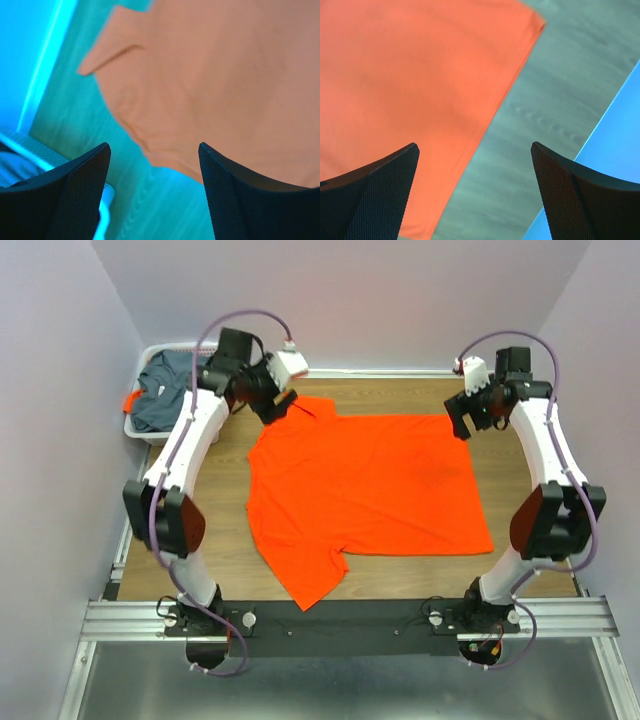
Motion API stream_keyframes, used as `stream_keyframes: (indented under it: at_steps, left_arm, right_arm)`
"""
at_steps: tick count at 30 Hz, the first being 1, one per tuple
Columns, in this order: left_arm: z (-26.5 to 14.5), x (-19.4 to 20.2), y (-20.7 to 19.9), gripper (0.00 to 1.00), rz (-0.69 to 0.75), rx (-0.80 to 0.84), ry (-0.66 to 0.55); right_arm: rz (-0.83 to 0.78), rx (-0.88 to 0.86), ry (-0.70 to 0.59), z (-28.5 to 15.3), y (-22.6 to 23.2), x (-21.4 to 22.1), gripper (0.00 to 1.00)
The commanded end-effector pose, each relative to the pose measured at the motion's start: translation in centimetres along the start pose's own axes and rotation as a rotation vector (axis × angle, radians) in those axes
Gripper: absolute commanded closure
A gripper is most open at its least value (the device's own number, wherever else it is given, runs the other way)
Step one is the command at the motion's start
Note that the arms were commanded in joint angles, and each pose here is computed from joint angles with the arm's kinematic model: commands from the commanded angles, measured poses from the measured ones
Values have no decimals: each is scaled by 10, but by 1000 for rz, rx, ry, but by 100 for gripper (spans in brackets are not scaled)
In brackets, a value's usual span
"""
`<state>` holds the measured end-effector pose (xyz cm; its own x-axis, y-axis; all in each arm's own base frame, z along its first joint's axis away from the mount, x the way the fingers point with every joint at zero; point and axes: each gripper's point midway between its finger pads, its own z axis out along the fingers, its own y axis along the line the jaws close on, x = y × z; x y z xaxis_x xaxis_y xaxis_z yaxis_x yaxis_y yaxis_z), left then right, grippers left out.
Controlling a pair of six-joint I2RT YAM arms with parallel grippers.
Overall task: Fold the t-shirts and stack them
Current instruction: Flatten out the tshirt, then grap the side of the flattened tshirt furthest away from the robot with both arms
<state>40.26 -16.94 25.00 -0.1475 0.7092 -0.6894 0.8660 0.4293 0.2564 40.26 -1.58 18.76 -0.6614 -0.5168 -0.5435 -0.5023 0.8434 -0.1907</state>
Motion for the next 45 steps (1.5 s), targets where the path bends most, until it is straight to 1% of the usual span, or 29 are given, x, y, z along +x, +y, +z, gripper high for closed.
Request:
stream_keyframes:
  at_steps: [1,2,3,4,5,6,8,9,10,12,13,14,18,20,22,23,25,26,30,32,34,36,37,39,40,42,43,45]
  left_arm:
    - [19,0,71,21,-230,-50,-114]
    - [13,-11,91,21,-247,-90,-159]
    - [25,-10,109,21,-293,-123,-181]
    - [29,-10,121,20,-314,-156,-193]
    - [27,-19,141,20,-298,-222,-229]
    - [31,-20,147,20,-309,-241,-241]
    - [48,-14,165,19,-334,-286,-242]
    - [67,-1,175,19,-360,-307,-216]
    - [67,-8,186,19,-369,-332,-235]
    - [81,1,193,19,-409,-343,-210]
    - [96,9,199,21,-444,-348,-201]
    - [103,15,201,22,-446,-351,-188]
    - [126,35,207,22,-451,-378,-162]
    - [134,41,208,22,-454,-377,-162]
    - [146,47,207,21,-460,-361,-160]
    - [146,45,212,21,-468,-375,-170]
    - [158,53,214,23,-515,-382,-160]
    - [161,56,213,25,-528,-375,-156]
    - [182,74,193,34,-572,-313,-106]
    - [192,85,181,40,-581,-279,-67]
    - [199,95,174,43,-595,-264,-39]
    - [202,103,170,44,-607,-260,-17]
    - [205,107,168,44,-612,-257,-7]
    - [209,111,164,44,-616,-252,14]
    - [210,115,163,45,-618,-258,26]
    - [211,119,160,45,-621,-251,42]
    - [212,120,158,45,-622,-245,46]
    - [214,122,155,46,-627,-242,58]
  right_arm:
    - [113,29,-93,26,-26,-42,0]
    - [137,49,-122,30,-34,-52,0]
    - [151,56,-133,34,-40,-56,0]
    - [161,58,-139,39,-44,-60,0]
    - [179,77,-162,47,-54,-70,0]
    - [191,83,-169,53,-58,-74,0]
    - [216,94,-187,66,-70,-86,0]
    - [228,102,-200,69,-74,-92,0]
    - [239,110,-209,72,-80,-95,0]
    - [263,127,-220,86,-91,-104,0]
    - [279,139,-210,94,-95,-103,1]
    - [279,154,-210,97,-100,-105,1]
    - [257,218,-157,131,-119,-96,4]
    - [236,269,-117,139,-130,-87,1]
    - [209,259,-89,149,-128,-78,0]
    - [196,241,-82,153,-127,-74,0]
    - [203,227,-61,163,-123,-65,0]
    - [208,229,-48,166,-122,-61,0]
    - [214,211,4,181,-116,-42,1]
    - [221,196,19,187,-113,-34,4]
    - [227,191,26,190,-113,-30,7]
    - [236,189,29,194,-115,-27,9]
    - [244,190,27,194,-118,-26,13]
    - [248,191,29,198,-120,-24,16]
    - [251,191,34,201,-121,-21,20]
    - [257,187,37,205,-122,-19,24]
    - [263,183,40,210,-123,-15,29]
    - [270,169,32,215,-122,-16,32]
